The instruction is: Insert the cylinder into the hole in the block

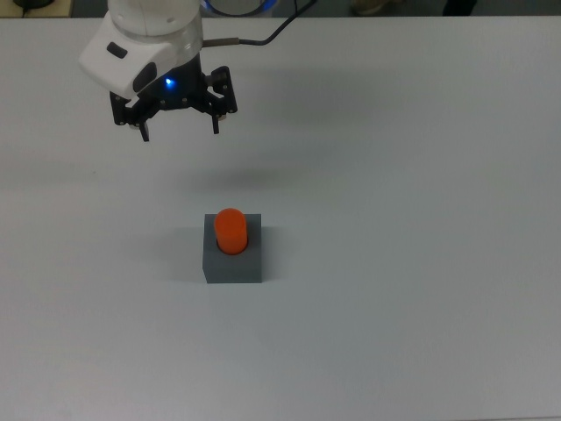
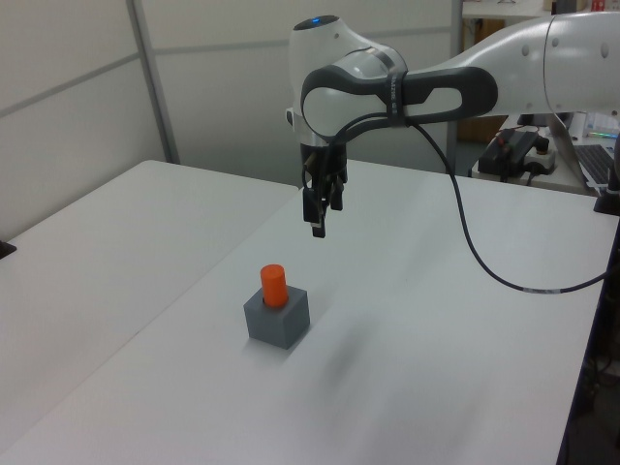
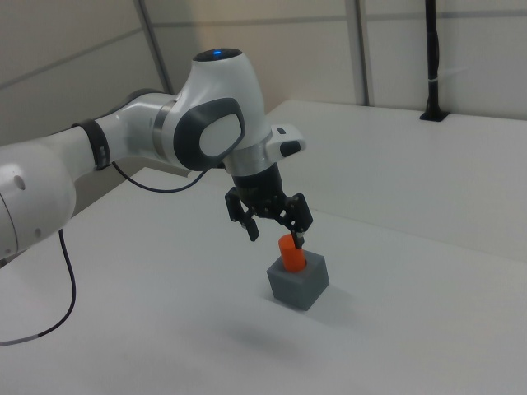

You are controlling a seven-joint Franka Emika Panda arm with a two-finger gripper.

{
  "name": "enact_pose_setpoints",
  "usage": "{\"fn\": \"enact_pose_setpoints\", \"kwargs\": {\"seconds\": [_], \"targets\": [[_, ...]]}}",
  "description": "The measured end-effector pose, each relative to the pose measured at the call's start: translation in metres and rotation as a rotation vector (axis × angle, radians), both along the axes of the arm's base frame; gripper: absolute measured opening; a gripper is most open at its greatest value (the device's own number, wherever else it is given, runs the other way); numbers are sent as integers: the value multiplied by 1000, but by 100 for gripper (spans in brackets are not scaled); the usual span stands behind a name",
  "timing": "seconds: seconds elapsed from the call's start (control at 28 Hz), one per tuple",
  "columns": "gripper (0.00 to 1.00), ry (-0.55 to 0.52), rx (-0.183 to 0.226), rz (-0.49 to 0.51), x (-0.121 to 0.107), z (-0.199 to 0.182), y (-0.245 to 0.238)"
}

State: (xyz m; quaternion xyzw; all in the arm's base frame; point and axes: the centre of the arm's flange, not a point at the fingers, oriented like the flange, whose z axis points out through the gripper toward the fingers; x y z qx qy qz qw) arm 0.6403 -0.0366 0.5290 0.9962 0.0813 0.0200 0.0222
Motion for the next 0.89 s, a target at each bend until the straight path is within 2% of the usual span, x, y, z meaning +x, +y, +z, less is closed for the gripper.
{"fn": "enact_pose_setpoints", "kwargs": {"seconds": [0.39, 0.89], "targets": [[100, 14, -4, 2, 0, -5, 1], [100, 88, 14, 5, -9, -2, 7]]}}
